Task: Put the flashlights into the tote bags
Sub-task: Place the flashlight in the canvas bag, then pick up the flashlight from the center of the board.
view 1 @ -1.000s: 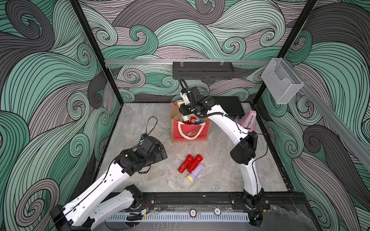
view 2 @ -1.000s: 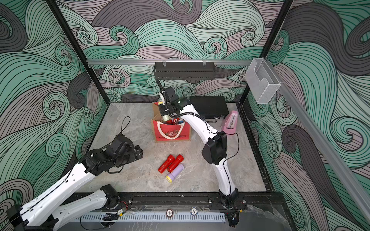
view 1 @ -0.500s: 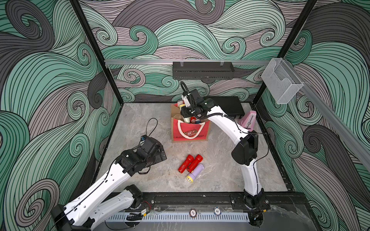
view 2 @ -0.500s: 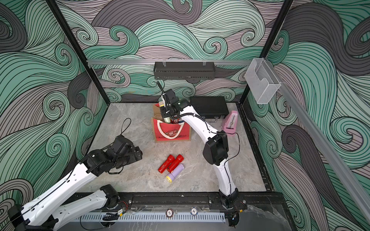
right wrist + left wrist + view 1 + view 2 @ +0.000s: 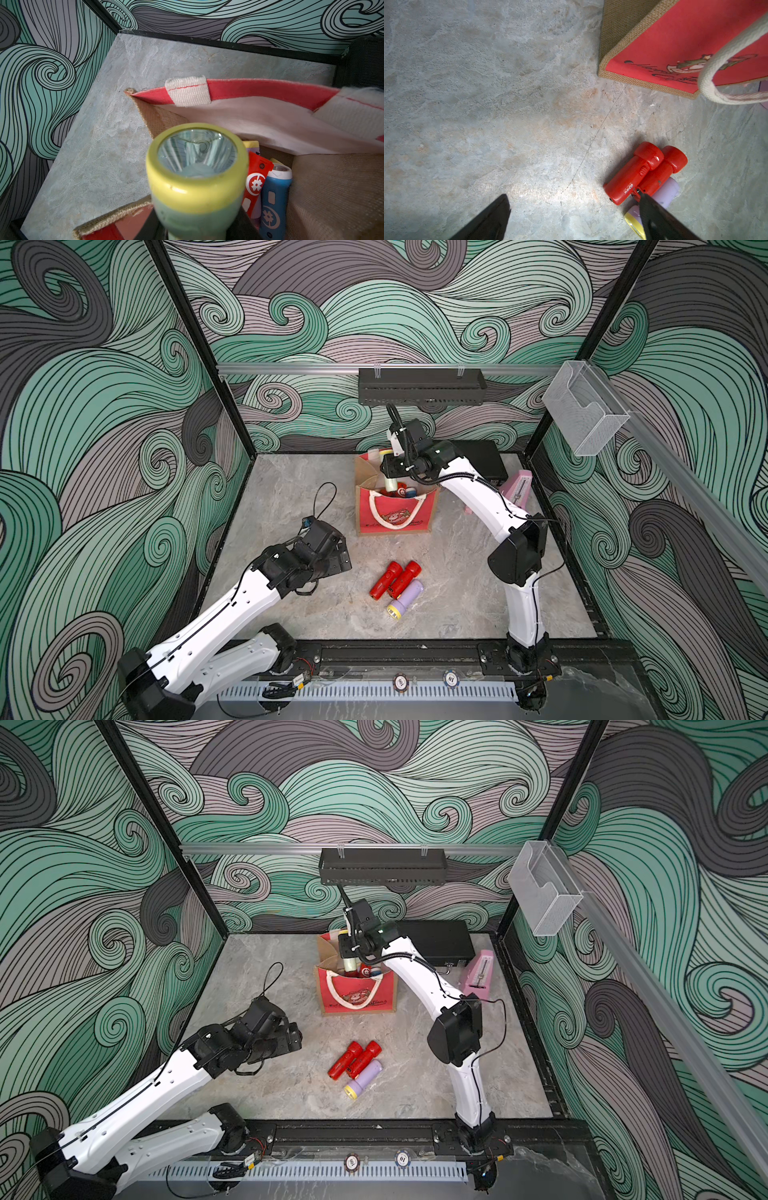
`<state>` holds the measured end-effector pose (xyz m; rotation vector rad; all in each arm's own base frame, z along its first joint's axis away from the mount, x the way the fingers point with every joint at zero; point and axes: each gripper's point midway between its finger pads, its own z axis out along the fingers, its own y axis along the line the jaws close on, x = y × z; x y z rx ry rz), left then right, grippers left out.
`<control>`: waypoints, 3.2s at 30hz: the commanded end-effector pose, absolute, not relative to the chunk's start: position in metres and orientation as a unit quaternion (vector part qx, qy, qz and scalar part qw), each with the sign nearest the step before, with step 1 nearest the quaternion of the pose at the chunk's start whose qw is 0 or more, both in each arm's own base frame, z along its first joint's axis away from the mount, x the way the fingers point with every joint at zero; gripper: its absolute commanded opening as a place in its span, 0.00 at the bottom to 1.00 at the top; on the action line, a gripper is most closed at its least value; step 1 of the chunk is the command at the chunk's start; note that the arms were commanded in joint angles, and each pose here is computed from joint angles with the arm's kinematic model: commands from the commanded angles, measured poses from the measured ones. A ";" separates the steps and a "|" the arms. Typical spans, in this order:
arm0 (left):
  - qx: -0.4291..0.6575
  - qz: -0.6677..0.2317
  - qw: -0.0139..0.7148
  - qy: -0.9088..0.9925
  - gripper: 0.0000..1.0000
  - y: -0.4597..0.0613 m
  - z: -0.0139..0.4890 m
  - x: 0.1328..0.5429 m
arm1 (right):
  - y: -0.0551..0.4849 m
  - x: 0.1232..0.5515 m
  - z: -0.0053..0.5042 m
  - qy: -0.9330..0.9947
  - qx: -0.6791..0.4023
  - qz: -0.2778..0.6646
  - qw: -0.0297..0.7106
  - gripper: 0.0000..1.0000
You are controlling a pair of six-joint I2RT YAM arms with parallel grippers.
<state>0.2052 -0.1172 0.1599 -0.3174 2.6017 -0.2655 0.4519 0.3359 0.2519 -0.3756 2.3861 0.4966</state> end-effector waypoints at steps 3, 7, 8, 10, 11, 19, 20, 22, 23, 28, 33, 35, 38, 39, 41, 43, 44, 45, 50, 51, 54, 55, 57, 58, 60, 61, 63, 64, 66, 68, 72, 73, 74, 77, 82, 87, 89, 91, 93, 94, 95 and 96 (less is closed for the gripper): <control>-0.094 -0.100 0.263 0.955 0.98 -0.123 0.165 0.211 | 0.324 0.465 0.217 0.929 -0.099 0.186 0.305 0.00; -0.080 -0.094 0.260 0.958 0.99 -0.125 0.168 0.213 | 0.325 0.475 0.190 0.936 -0.087 0.189 0.284 0.00; -0.077 -0.092 0.259 0.958 0.99 -0.125 0.169 0.213 | 0.325 0.477 0.184 0.938 -0.083 0.188 0.279 0.00; -0.076 -0.089 0.257 0.959 0.99 -0.125 0.169 0.212 | 0.325 0.478 0.173 0.941 -0.080 0.185 0.270 0.00; -0.077 -0.089 0.256 0.959 0.99 -0.124 0.168 0.212 | 0.325 0.478 0.170 0.943 -0.078 0.184 0.267 0.00; -0.087 -0.097 0.264 0.956 0.99 -0.125 0.164 0.213 | 0.326 0.482 0.134 0.953 -0.072 0.167 0.242 0.03; -0.088 -0.097 0.265 0.955 0.99 -0.124 0.164 0.213 | 0.325 0.483 0.134 0.954 -0.071 0.164 0.242 0.05; -0.088 -0.095 0.267 0.955 0.99 -0.123 0.164 0.213 | 0.323 0.484 0.130 0.956 -0.071 0.157 0.238 0.11; -0.089 -0.094 0.269 0.955 0.99 -0.122 0.164 0.213 | 0.323 0.484 0.131 0.956 -0.071 0.155 0.240 0.14; -0.092 -0.095 0.275 0.952 0.98 -0.118 0.164 0.211 | 0.322 0.486 0.148 0.951 -0.076 0.148 0.260 0.43; -0.092 -0.097 0.291 0.947 0.98 -0.112 0.164 0.207 | 0.323 0.480 0.176 0.944 -0.081 0.151 0.281 0.69; -0.088 -0.098 0.298 0.945 0.99 -0.110 0.165 0.207 | 0.326 0.475 0.192 0.940 -0.081 0.156 0.292 0.74; -0.074 -0.098 0.295 0.948 0.99 -0.111 0.162 0.205 | 0.326 0.469 0.218 0.933 -0.074 0.164 0.311 0.79; -0.066 -0.097 0.292 0.949 0.99 -0.112 0.161 0.205 | 0.324 0.467 0.227 0.932 -0.068 0.166 0.316 0.81; -0.055 -0.098 0.286 0.952 0.99 -0.115 0.159 0.204 | 0.321 0.463 0.242 0.929 -0.060 0.168 0.325 0.83; -0.039 -0.109 0.282 0.953 0.99 -0.122 0.157 0.205 | 0.317 0.458 0.258 0.925 -0.054 0.168 0.337 0.84; -0.030 -0.115 0.280 0.953 0.99 -0.126 0.156 0.205 | 0.316 0.454 0.266 0.923 -0.053 0.165 0.342 0.84; -0.022 -0.122 0.280 0.952 0.99 -0.130 0.155 0.206 | 0.314 0.450 0.274 0.922 -0.051 0.162 0.348 0.85; 0.009 -0.170 0.273 0.947 0.98 -0.152 0.151 0.207 | 0.303 0.421 0.311 0.916 -0.042 0.136 0.376 0.88; 0.018 -0.182 0.268 0.946 0.97 -0.158 0.150 0.206 | 0.300 0.413 0.316 0.916 -0.038 0.130 0.378 0.88; 0.036 -0.212 0.252 0.943 0.96 -0.173 0.142 0.203 | 0.299 0.386 0.326 0.915 -0.033 0.114 0.386 0.91; 0.040 -0.220 0.248 0.943 0.96 -0.177 0.139 0.202 | 0.300 0.377 0.327 0.916 -0.031 0.111 0.385 0.92; 0.052 -0.234 0.242 0.940 0.95 -0.185 0.131 0.201 | 0.302 0.357 0.326 0.919 -0.026 0.109 0.379 0.92; 0.056 -0.237 0.240 0.940 0.95 -0.187 0.128 0.201 | 0.303 0.349 0.325 0.920 -0.027 0.106 0.376 0.92; 0.067 -0.238 0.231 0.941 0.94 -0.191 0.123 0.199 | 0.302 0.333 0.325 0.921 -0.028 0.105 0.374 0.92; 0.071 -0.237 0.227 0.942 0.93 -0.193 0.122 0.199 | 0.299 0.328 0.324 0.922 -0.028 0.105 0.372 0.93; 0.082 -0.232 0.216 0.945 0.93 -0.196 0.119 0.197 | 0.288 0.317 0.317 0.926 -0.016 0.101 0.364 0.93; 0.084 -0.230 0.213 0.946 0.92 -0.197 0.117 0.196 | 0.282 0.313 0.314 0.927 -0.010 0.099 0.362 0.93; 0.097 -0.231 0.209 0.945 0.92 -0.201 0.113 0.194 | 0.269 0.305 0.309 0.929 -0.006 0.093 0.359 0.95; 0.110 -0.230 0.202 0.946 0.91 -0.207 0.108 0.191 | 0.257 0.297 0.302 0.931 -0.004 0.090 0.354 0.99; 0.124 -0.221 0.186 0.949 0.89 -0.218 0.096 0.190 | 0.238 0.284 0.297 0.931 -0.018 0.101 0.350 0.99; 0.126 -0.214 0.182 0.951 0.89 -0.220 0.093 0.190 | 0.234 0.281 0.296 0.931 -0.022 0.105 0.349 1.00; 0.129 -0.204 0.174 0.955 0.89 -0.222 0.090 0.190 | 0.226 0.277 0.295 0.932 -0.023 0.110 0.343 1.00; 0.146 -0.185 0.163 0.958 0.89 -0.233 0.086 0.191 | 0.206 0.264 0.289 0.934 -0.028 0.116 0.337 1.00; 0.148 -0.149 0.150 0.966 0.86 -0.234 0.079 0.195 | 0.171 0.247 0.272 0.938 -0.010 0.129 0.321 1.00; 0.149 -0.109 0.145 0.972 0.81 -0.232 0.071 0.201 | 0.157 0.245 0.259 0.938 0.017 0.160 0.307 1.00; 0.152 -0.093 0.135 0.975 0.81 -0.231 0.062 0.203 | 0.157 0.244 0.260 0.938 0.010 0.166 0.304 1.00; 0.155 -0.082 0.129 0.976 0.80 -0.231 0.060 0.204 | 0.157 0.243 0.261 0.937 0.005 0.170 0.305 1.00; 0.160 -0.078 0.125 0.976 0.80 -0.233 0.057 0.205 | 0.154 0.241 0.260 0.938 0.005 0.170 0.303 0.99; 0.161 -0.076 0.124 0.976 0.80 -0.233 0.056 0.205 | 0.153 0.241 0.259 0.938 0.006 0.172 0.302 1.00; 0.161 -0.076 0.124 0.976 0.80 -0.233 0.055 0.205 | 0.152 0.241 0.258 0.938 0.009 0.173 0.301 1.00; 0.161 -0.078 0.123 0.976 0.80 -0.234 0.053 0.204 | 0.151 0.241 0.258 0.938 0.010 0.174 0.301 1.00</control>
